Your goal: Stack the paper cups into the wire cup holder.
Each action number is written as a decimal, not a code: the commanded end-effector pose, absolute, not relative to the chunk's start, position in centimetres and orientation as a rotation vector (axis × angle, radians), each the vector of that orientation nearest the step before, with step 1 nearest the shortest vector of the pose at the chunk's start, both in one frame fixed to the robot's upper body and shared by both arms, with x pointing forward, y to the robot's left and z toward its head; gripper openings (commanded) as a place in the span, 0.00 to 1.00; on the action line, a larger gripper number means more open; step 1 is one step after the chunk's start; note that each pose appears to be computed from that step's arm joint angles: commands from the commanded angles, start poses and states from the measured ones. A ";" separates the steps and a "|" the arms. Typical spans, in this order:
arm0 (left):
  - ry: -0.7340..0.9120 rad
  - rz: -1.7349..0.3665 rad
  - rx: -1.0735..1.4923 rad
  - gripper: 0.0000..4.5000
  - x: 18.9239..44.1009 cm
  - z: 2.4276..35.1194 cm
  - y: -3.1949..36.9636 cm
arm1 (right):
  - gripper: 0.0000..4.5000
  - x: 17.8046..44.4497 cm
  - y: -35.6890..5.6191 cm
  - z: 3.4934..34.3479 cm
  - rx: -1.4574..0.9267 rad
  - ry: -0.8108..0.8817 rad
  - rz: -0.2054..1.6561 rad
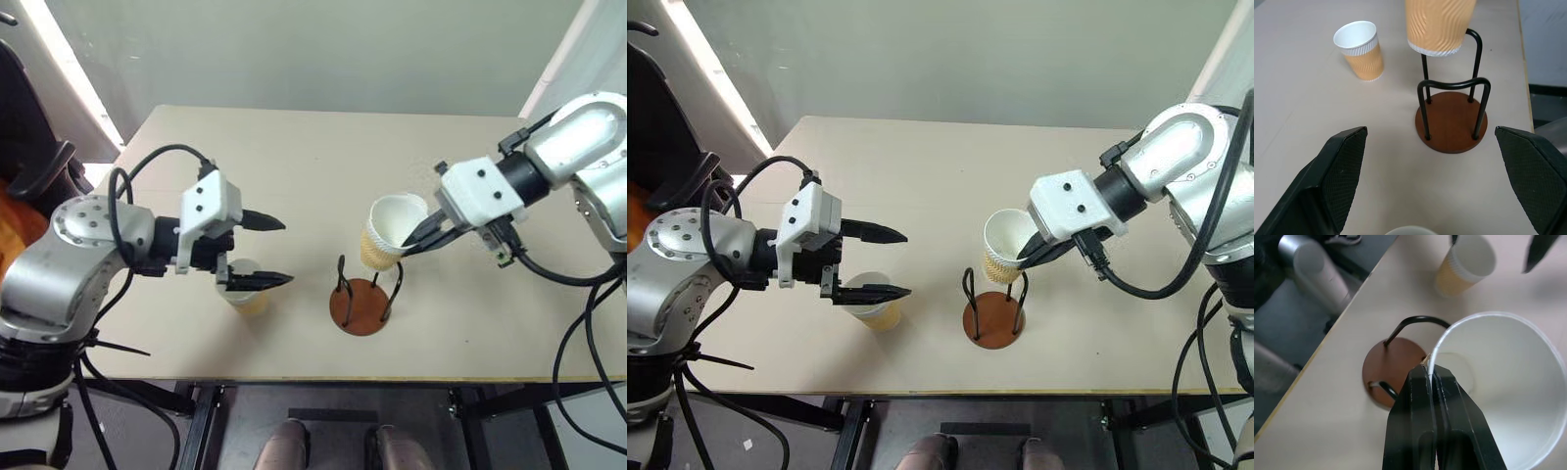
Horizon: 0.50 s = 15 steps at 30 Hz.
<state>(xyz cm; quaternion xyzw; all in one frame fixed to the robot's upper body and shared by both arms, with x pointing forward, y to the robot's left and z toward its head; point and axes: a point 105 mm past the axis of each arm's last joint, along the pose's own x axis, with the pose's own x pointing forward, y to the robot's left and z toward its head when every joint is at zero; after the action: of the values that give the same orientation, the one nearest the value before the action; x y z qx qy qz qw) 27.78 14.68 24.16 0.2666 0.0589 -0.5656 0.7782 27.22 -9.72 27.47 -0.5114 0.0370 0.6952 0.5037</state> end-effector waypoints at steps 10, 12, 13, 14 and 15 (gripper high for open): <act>0.112 -1.235 0.622 1.00 27.6 24.3 14.2 | 0.01 27.2 -8.8 26.8 -1.291 0.049 1.712; 0.112 -1.235 0.623 1.00 27.7 24.3 14.1 | 0.04 27.3 -8.7 26.7 -1.287 0.058 1.712; 0.112 -1.235 0.624 1.00 27.7 24.3 14.1 | 0.09 27.3 -8.7 26.7 -1.280 0.061 1.715; 0.112 -1.235 0.625 1.00 27.7 24.3 14.1 | 0.14 27.3 -8.6 26.7 -1.273 0.064 1.716; 0.112 -1.234 0.626 1.00 27.7 24.3 14.1 | 0.21 27.3 -8.6 26.6 -1.265 0.068 1.716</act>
<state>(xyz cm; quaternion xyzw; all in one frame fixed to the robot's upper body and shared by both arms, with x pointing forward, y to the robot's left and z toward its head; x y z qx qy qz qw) 27.84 14.33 23.23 0.2692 0.0747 -0.5721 0.7712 27.50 -8.76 25.98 -0.5143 0.0355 0.7070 0.4841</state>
